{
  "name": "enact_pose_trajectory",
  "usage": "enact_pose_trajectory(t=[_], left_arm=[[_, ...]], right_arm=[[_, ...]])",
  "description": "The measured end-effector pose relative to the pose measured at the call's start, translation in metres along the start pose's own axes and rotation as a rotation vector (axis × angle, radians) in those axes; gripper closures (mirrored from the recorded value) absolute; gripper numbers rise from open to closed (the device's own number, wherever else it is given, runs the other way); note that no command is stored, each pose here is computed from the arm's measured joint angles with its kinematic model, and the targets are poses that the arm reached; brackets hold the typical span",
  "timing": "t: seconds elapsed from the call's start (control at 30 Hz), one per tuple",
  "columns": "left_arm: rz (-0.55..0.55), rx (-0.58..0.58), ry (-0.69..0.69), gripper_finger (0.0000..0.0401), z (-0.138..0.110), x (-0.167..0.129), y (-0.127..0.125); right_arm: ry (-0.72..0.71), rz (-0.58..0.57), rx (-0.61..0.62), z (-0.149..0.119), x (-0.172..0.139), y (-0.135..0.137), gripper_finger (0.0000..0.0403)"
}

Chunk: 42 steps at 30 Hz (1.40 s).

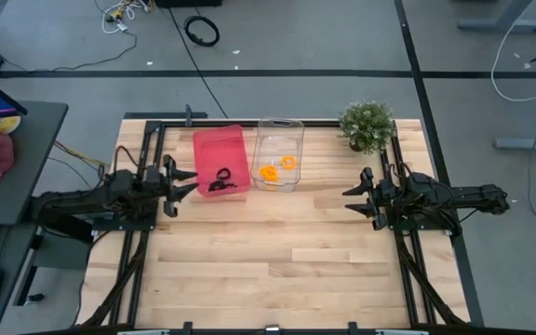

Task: Sort spring keychains
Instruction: Return to Home Position

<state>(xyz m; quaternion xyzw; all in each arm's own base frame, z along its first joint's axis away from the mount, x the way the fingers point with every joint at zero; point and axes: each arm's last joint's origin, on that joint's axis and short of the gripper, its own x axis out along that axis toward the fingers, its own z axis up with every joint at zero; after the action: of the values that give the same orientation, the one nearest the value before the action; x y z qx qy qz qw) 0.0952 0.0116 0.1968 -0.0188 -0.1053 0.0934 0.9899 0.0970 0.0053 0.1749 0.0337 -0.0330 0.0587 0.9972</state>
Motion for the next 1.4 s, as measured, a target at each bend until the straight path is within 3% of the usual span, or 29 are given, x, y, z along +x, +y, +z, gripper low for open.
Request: enact_pose_trajectory(t=[0.4, 0.8, 1.17, 1.27, 1.4], left_arm=[[0.009, 0.003, -0.005, 0.0247, 0.002, -0.004, 0.001], [0.007, 0.064, 0.019, 0.0247, -0.012, -0.003, -0.002], [0.003, 0.100, 0.164, 0.0247, -0.026, -0.004, -0.002], [0.018, 0.081, 0.178, 0.0247, -0.028, -0.004, -0.002], [0.034, -0.037, 0.175, 0.0247, -0.028, -0.003, -0.002]], right_arm=[[-0.001, 0.000, 0.000, 0.000, 0.000, 0.000, 0.0223], [0.001, 0.000, 0.000, 0.000, 0.000, 0.000, 0.0223], [0.000, 0.000, 0.000, 0.000, 0.000, 0.000, 0.0223], [-0.001, 0.000, 0.000, 0.000, 0.000, 0.000, 0.0223], [0.000, 0.000, 0.000, 0.000, 0.000, 0.000, 0.0223]])
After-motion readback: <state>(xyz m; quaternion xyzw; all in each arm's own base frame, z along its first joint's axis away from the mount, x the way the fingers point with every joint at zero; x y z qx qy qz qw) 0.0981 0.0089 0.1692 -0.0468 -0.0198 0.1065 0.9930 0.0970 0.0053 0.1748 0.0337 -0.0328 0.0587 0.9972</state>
